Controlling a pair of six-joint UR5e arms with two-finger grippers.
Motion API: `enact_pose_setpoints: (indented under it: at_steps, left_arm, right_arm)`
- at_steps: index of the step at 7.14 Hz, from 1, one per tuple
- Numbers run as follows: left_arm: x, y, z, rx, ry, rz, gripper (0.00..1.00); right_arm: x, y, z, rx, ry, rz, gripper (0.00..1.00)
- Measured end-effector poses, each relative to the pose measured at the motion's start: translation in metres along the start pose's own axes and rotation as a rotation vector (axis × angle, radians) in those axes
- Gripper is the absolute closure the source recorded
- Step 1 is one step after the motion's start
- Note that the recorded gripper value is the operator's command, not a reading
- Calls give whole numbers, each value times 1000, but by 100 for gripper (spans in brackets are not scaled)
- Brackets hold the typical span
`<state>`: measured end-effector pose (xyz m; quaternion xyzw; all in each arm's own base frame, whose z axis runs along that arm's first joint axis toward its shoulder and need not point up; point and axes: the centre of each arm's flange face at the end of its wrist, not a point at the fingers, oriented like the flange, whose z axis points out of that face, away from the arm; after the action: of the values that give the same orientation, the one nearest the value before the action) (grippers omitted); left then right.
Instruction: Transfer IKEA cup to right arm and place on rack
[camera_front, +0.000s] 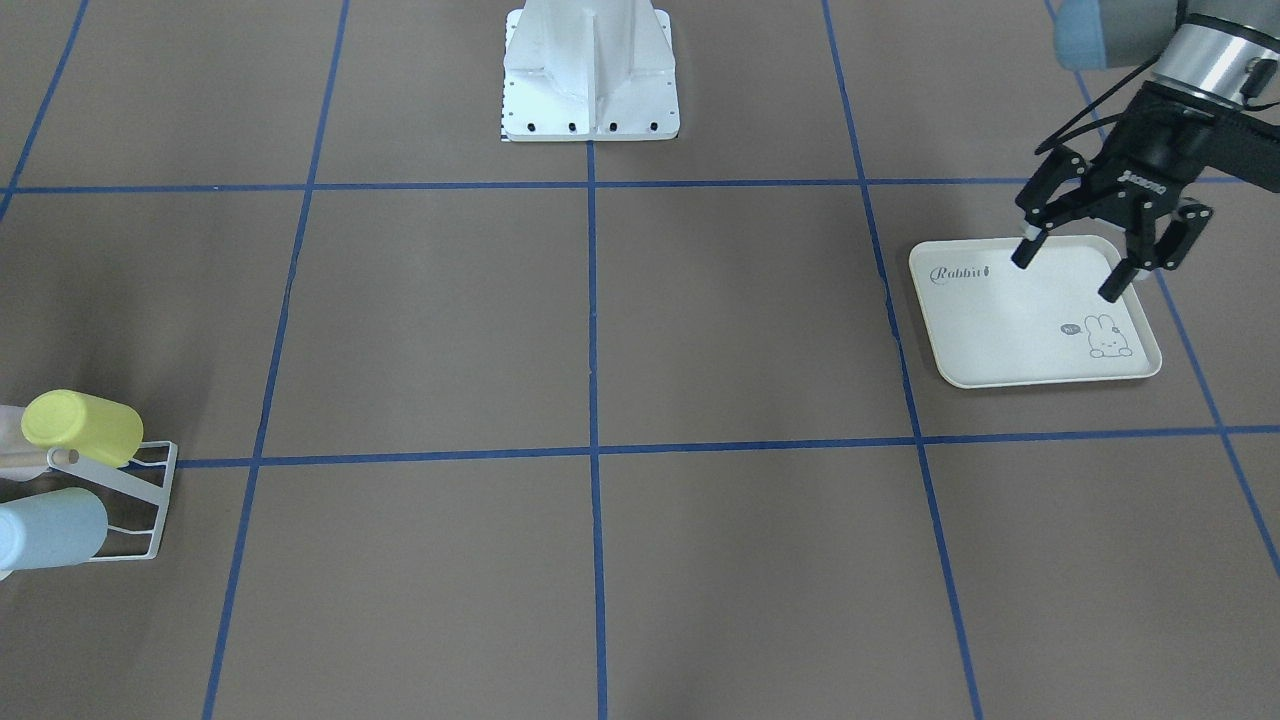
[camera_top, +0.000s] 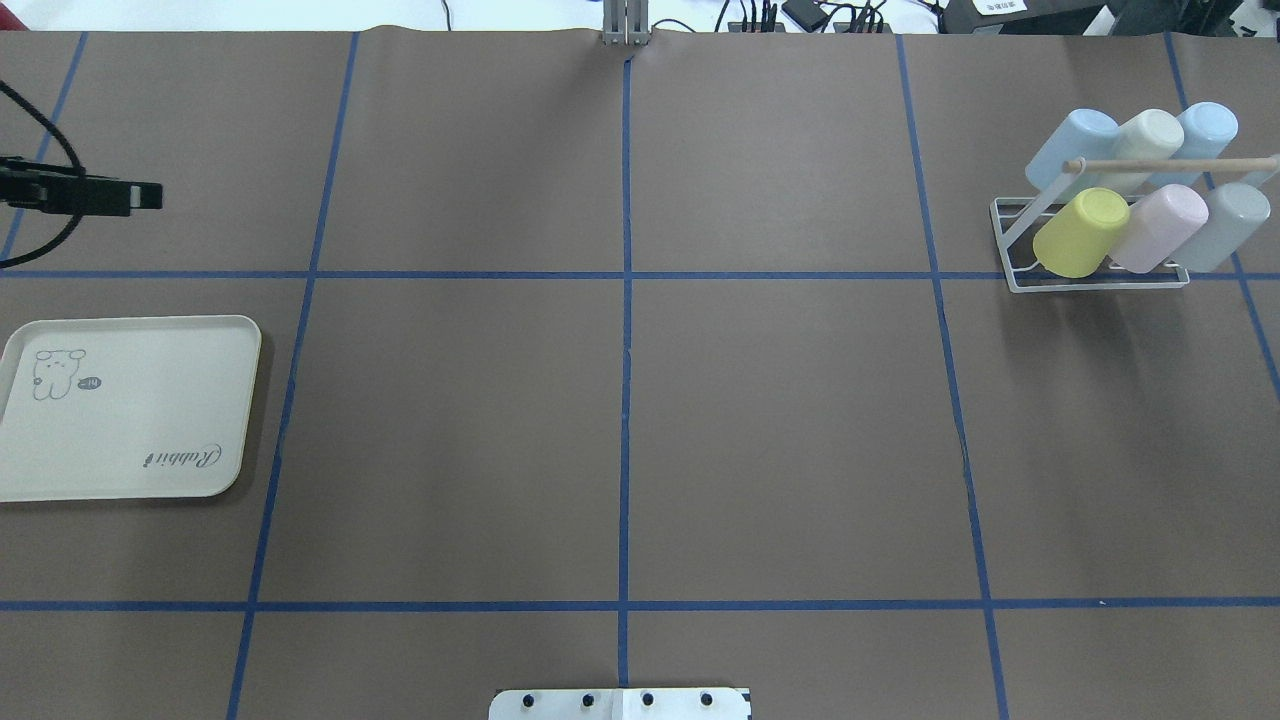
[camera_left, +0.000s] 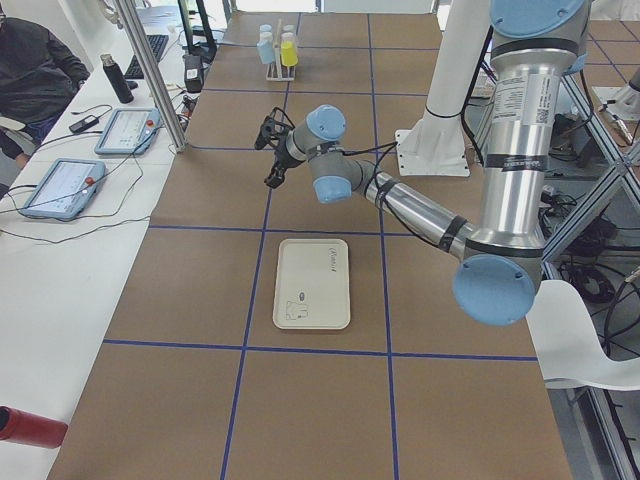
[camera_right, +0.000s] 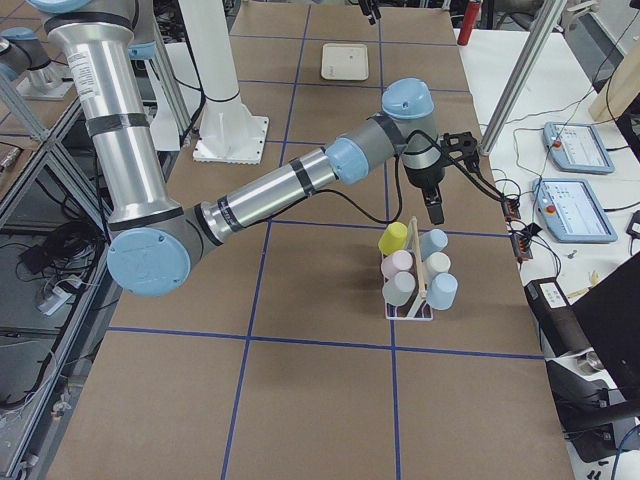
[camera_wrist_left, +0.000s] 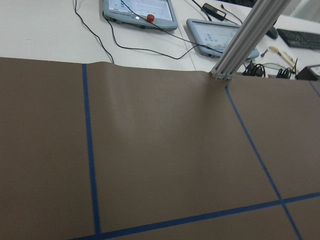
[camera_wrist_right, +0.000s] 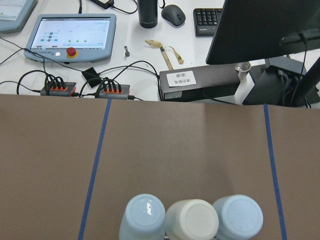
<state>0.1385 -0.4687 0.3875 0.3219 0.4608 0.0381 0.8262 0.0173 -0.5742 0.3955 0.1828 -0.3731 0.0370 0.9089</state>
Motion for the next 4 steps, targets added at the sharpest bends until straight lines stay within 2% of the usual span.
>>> enact_pose_setpoints:
  at_steps: [1,2,4]
  left_arm:
    - [-29,9,-7,-41,-33,76,0]
    - [-53,22,-12,-72,-59,108,0]
    - [-84,28,-30,-72,-105,61,0]
  right_arm:
    - [12,5,3,-63,16,-41,0]
    - [22,11,3,-107,30,-73,0]
    - [34,22,4,-134,42,-80,0]
